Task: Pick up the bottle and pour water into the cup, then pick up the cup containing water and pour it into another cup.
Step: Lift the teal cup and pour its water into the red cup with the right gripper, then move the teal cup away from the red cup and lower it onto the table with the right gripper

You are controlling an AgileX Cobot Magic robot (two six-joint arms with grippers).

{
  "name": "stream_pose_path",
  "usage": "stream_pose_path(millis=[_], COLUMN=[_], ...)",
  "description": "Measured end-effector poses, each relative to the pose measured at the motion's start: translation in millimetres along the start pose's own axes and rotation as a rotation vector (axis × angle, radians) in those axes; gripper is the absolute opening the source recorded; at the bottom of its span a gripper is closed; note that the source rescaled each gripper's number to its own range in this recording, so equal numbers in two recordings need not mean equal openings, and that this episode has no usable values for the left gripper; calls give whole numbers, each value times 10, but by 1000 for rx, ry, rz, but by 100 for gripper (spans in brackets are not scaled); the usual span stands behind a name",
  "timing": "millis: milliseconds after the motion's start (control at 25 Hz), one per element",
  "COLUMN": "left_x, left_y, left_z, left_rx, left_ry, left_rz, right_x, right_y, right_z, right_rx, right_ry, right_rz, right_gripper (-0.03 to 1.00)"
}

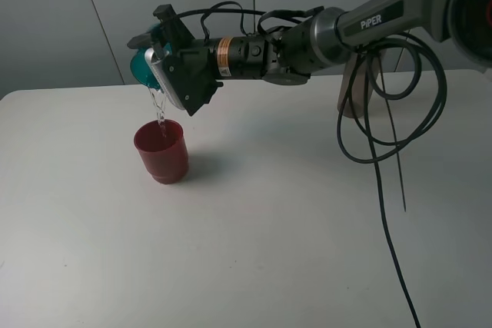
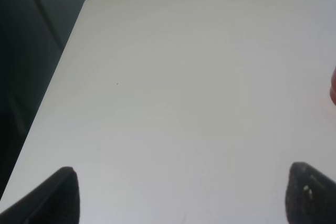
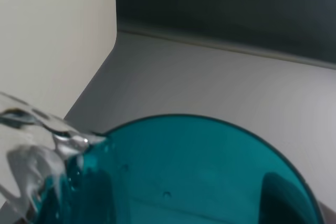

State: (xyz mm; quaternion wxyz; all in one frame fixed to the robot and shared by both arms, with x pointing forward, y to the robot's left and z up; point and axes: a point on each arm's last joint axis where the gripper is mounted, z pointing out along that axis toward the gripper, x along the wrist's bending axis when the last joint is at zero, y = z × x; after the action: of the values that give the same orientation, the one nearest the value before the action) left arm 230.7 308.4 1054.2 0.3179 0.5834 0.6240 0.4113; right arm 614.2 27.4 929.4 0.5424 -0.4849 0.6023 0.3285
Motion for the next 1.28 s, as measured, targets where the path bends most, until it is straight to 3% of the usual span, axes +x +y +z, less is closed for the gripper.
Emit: stream_pose_path(millis=[1000,1120,1280], left_x=[0,0,0], left_y=[0,0,0], left_z=[0,0,0], left_rx=[0,0,0], left_ry=[0,0,0], left_rz=[0,0,0], right_x=[-52,-52,-52], right_y=[88,88,88], right_z=[37,37,37], right_rx=[-32,-34,-40], right_ry=[-42,-41,-35], right_rz=[-207,-106,219], right_gripper=[8,8,8])
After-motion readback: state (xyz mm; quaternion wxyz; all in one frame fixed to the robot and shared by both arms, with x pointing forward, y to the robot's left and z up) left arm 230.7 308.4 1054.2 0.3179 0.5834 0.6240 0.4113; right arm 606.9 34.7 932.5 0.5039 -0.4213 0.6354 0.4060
